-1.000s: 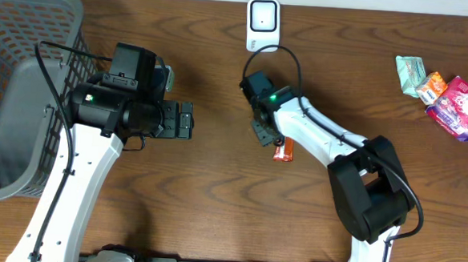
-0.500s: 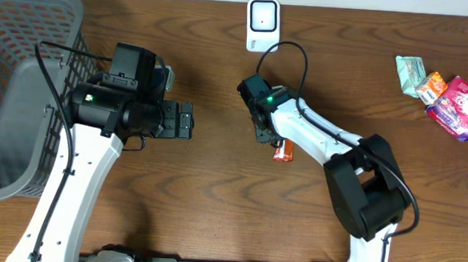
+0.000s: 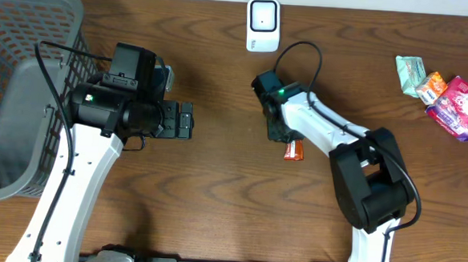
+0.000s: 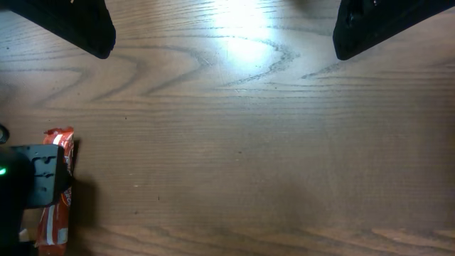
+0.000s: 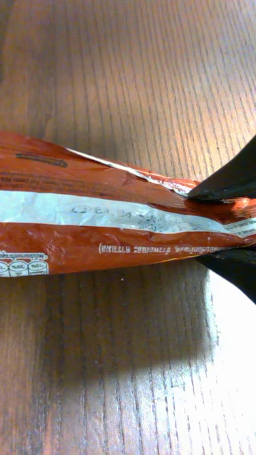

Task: Scan the item barcode

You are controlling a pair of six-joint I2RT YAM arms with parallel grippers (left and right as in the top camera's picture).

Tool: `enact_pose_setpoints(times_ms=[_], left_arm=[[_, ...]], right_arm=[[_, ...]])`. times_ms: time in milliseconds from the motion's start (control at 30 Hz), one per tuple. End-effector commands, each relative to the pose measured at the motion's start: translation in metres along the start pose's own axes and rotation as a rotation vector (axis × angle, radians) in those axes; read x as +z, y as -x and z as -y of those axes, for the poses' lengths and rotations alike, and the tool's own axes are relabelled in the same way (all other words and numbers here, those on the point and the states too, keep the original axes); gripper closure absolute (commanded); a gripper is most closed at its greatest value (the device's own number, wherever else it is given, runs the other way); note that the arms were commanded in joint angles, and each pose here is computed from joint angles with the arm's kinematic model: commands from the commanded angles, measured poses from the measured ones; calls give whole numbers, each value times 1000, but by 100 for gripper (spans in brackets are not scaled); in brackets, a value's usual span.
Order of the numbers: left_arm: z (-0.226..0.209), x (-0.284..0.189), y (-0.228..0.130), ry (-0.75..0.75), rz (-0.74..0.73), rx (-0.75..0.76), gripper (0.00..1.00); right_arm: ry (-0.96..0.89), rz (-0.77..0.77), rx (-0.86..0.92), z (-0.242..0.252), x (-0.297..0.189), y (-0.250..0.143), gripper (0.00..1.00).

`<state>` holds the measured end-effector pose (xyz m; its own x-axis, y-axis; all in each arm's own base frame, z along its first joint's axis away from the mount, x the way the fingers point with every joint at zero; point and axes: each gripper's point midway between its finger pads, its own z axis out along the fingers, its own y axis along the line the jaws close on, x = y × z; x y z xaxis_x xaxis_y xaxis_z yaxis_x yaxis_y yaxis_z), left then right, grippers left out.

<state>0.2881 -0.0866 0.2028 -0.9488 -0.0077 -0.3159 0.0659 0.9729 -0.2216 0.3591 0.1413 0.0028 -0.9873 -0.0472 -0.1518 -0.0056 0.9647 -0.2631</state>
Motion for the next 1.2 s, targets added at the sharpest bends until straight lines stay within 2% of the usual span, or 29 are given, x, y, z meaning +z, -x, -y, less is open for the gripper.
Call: enact_pose_setpoints(times_ms=[0, 133, 233, 333, 400, 567, 667, 733, 867, 967, 1033, 1067, 1167], left_arm=[[-3, 0, 0, 11, 3, -5, 2], [-3, 0, 0, 11, 3, -5, 2], [-3, 0, 0, 11, 3, -5, 2], [-3, 0, 0, 11, 3, -5, 2], [-3, 0, 0, 11, 3, -5, 2], [-3, 0, 0, 11, 3, -5, 2], [-3, 0, 0, 11, 3, -5, 2], [-3, 0, 0, 11, 3, -5, 2], [-3, 0, 0, 11, 3, -5, 2], [-3, 0, 0, 11, 3, -5, 2], [-3, 0, 0, 11, 3, -5, 2], [-3, 0, 0, 11, 3, -5, 2], [-3, 0, 0, 11, 3, -5, 2]], right_arm=[[199, -48, 25, -8, -16, 9, 87], [483, -89, 30, -21, -40, 16, 89], [716, -134, 32, -26, -54, 19, 97], [929, -155, 43, -26, -69, 23, 97], [1004, -152, 59, -20, -71, 25, 96], [1008, -181, 134, 8, -47, 15, 96], [997, -205, 188, 28, -27, 3, 89], [981, -221, 224, 38, -14, -6, 88], [841, -280, 322, 77, 18, -28, 92], [778, -317, 372, 101, 22, -36, 92], [775, -333, 394, 111, 12, -34, 82], [775, -334, 393, 113, 8, -32, 81], [777, -322, 366, 115, -11, -24, 71]])
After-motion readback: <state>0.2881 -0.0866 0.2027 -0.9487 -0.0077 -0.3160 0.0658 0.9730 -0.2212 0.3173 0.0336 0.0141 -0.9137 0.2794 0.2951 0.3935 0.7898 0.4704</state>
